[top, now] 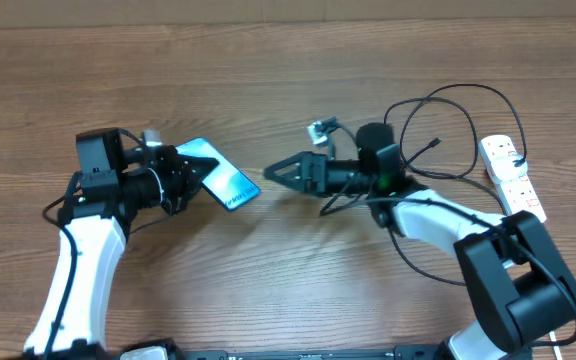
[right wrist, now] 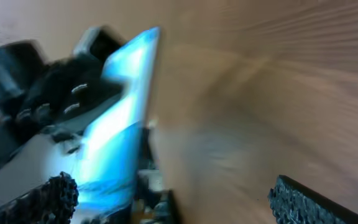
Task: Plug charger to phone and switch on socket
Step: 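Open the right gripper and pull the phone left with the left gripper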
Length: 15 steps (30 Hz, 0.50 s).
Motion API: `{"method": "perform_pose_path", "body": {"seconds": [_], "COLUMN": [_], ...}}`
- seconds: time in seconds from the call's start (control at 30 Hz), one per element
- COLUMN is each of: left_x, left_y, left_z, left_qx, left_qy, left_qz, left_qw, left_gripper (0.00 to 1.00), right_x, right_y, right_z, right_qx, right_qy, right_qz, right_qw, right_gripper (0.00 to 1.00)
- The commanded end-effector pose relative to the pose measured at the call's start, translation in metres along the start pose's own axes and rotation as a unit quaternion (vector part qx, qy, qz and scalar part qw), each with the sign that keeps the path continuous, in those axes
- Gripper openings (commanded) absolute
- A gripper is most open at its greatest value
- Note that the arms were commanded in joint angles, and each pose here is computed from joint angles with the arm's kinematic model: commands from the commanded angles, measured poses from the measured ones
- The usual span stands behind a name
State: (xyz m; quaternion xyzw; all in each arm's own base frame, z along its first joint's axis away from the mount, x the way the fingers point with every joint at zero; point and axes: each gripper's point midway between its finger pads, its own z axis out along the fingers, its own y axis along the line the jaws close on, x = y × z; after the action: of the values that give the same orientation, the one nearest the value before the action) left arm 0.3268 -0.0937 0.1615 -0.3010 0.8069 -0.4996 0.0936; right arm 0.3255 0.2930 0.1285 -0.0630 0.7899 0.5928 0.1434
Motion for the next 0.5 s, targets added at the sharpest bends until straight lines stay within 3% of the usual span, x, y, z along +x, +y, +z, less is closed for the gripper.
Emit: {"method": "perform_pose_path", "body": {"seconds": [0.0, 0.1, 0.23, 0.47], "left_x": [0.039, 0.039, 0.041, 0.062], "left_y": [-0.026, -0.018, -0.007, -0.013], "left_z": [-0.001, 0.01, 0.024, 0.045], "left_qx": [0.106, 0.095, 0.076, 0.097], "left_qy": [0.126, 0.138, 0.151, 0.213], "left_qz": [0.069, 0.063, 0.051, 0.054], "left_qw": [0.984, 0.984, 0.984, 0.971], "left_gripper": [0.04, 0.04, 0.04, 0.04], "right_x": [-0.037, -0.054, -0.081, -0.107], "right_y": [-0.029, -0.062, -0.083, -0.097], "right_z": [-0.03, -0.063, -0.124, -0.21], "right_qx": [0.079, 0.195, 0.367, 0.496], "right_qy": [-0.06, -0.081, -0.119, -0.179], "right_qz": [-0.059, -0.025, 0.025, 0.076], "right_qw": [0.993, 0.977, 0.922, 0.846], "right_gripper": [1.0, 1.0, 1.0, 1.0]}}
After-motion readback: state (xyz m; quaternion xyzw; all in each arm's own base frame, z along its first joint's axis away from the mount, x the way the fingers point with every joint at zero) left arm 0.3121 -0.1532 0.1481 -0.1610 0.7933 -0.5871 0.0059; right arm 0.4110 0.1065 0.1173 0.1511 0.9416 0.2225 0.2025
